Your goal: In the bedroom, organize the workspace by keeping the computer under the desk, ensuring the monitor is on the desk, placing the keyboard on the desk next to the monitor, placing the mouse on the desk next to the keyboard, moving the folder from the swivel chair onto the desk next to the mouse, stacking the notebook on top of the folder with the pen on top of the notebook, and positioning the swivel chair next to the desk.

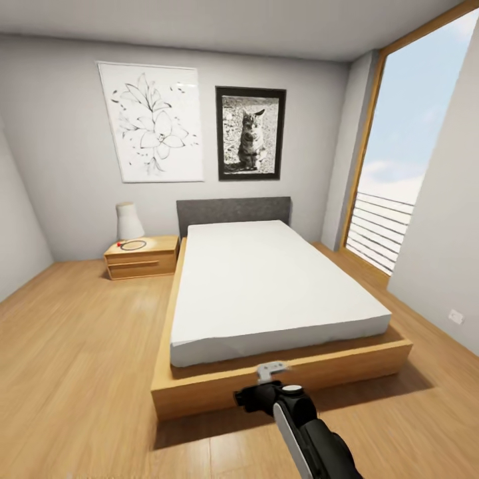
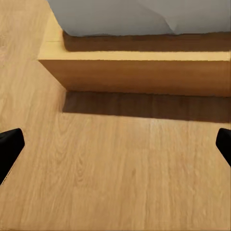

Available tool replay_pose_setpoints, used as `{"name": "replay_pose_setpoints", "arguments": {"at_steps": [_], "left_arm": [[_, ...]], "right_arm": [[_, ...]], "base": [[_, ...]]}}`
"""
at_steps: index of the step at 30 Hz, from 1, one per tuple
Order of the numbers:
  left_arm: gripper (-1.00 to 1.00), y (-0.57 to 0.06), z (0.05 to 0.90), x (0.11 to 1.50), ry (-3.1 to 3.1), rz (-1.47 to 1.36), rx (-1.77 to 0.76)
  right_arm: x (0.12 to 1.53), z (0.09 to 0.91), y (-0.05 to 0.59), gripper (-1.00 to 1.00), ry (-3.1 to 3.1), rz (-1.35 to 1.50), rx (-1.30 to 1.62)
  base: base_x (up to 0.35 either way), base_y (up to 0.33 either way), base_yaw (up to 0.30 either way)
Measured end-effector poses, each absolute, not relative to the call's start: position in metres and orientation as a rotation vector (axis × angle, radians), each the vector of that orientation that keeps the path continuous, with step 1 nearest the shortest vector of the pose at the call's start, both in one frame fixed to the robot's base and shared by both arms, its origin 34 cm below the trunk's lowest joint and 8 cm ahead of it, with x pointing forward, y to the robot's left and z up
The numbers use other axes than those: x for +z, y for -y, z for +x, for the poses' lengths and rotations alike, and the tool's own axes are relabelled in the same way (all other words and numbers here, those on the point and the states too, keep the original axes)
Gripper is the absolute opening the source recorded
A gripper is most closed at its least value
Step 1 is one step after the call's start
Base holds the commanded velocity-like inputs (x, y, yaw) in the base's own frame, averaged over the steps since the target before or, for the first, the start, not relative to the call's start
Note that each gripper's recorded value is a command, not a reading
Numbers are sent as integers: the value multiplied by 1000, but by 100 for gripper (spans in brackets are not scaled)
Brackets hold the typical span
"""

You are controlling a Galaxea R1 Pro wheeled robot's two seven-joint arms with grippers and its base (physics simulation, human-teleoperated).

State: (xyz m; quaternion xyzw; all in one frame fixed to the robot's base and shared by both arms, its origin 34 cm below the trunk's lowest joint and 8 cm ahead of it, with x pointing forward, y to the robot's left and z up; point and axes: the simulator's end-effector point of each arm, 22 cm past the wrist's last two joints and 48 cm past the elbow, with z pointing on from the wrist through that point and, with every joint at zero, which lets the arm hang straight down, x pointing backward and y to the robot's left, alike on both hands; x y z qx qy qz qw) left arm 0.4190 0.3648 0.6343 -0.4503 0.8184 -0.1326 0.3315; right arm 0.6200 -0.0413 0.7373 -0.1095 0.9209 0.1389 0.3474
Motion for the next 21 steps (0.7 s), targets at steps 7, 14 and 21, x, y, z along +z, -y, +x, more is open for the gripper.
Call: {"name": "replay_pose_setpoints", "arguments": {"at_steps": [7, 14, 21], "left_arm": [[100, -372, 422, 632, -2098, -1194, -356], [100, -379, 426, 629, -2051, -1259, -367], [100, -381, 419, 610, -2054, -1319, -339]], "right_arm": [[751, 629, 22, 100, -2336, -296, 431], [778, 645, -2, 100, -2293, -238, 608], [777, 640, -23, 100, -2279, -263, 683]], "base": [[0, 0, 245], [0, 0, 244], [0, 0, 220]]}}
